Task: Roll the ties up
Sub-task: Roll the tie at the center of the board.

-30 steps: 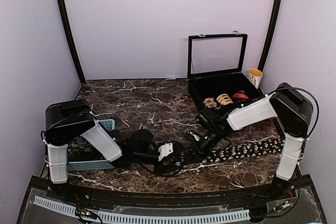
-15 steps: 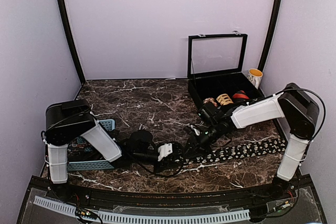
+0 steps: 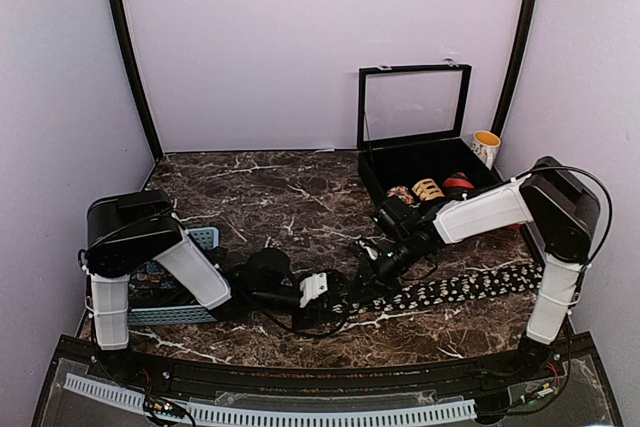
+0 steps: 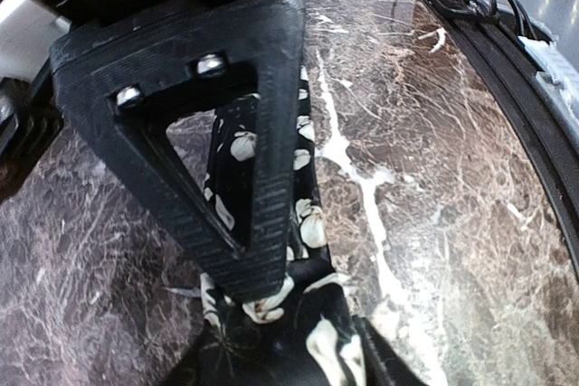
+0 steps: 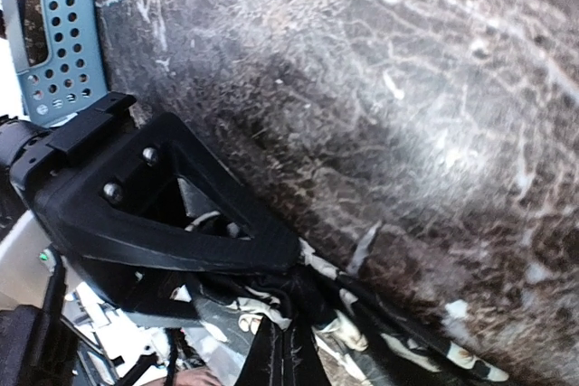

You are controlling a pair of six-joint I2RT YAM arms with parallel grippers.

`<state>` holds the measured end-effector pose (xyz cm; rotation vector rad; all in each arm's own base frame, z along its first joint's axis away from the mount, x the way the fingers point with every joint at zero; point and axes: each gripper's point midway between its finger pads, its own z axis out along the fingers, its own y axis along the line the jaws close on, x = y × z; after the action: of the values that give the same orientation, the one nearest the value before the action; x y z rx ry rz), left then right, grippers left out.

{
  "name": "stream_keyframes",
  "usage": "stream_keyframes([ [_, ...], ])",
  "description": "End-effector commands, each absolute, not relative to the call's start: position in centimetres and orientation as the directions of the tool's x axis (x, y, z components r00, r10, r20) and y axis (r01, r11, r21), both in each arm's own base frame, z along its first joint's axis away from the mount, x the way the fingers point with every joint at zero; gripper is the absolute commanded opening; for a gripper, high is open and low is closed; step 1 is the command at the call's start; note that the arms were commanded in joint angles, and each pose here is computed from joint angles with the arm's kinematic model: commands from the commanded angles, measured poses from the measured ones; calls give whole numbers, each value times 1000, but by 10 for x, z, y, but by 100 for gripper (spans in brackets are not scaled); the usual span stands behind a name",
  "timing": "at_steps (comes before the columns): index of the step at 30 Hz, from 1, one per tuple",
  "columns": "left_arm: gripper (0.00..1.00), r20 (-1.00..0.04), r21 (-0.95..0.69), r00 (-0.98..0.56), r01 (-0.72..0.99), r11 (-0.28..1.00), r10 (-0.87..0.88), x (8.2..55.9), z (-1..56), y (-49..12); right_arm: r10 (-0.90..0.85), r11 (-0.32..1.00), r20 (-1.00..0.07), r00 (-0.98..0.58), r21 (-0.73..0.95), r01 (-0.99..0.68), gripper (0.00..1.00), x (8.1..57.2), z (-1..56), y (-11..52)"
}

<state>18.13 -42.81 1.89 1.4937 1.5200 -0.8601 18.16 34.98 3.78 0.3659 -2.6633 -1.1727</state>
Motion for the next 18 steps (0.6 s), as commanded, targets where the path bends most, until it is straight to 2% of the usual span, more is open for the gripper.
stream_keyframes([
  [1,51,-875,28,-2,998,54,485,168,6,-416,-318,709,82,-945,682,-180,0,186,18,340],
  [4,57,-883,32,-13,996,87,470,170,12,-411,-316,734,107,-943,657,-172,0,181,4,331],
  [7,58,-885,24,-33,993,117,465,170,13,-403,-312,759,124,-942,629,-168,0,176,-8,322],
  [15,56,-904,-71,-123,988,140,410,169,17,-412,-295,796,123,-947,581,-173,0,175,-24,310],
  [18,51,-912,-89,-139,985,145,385,173,22,-420,-295,796,119,-948,579,-175,0,176,-24,310],
])
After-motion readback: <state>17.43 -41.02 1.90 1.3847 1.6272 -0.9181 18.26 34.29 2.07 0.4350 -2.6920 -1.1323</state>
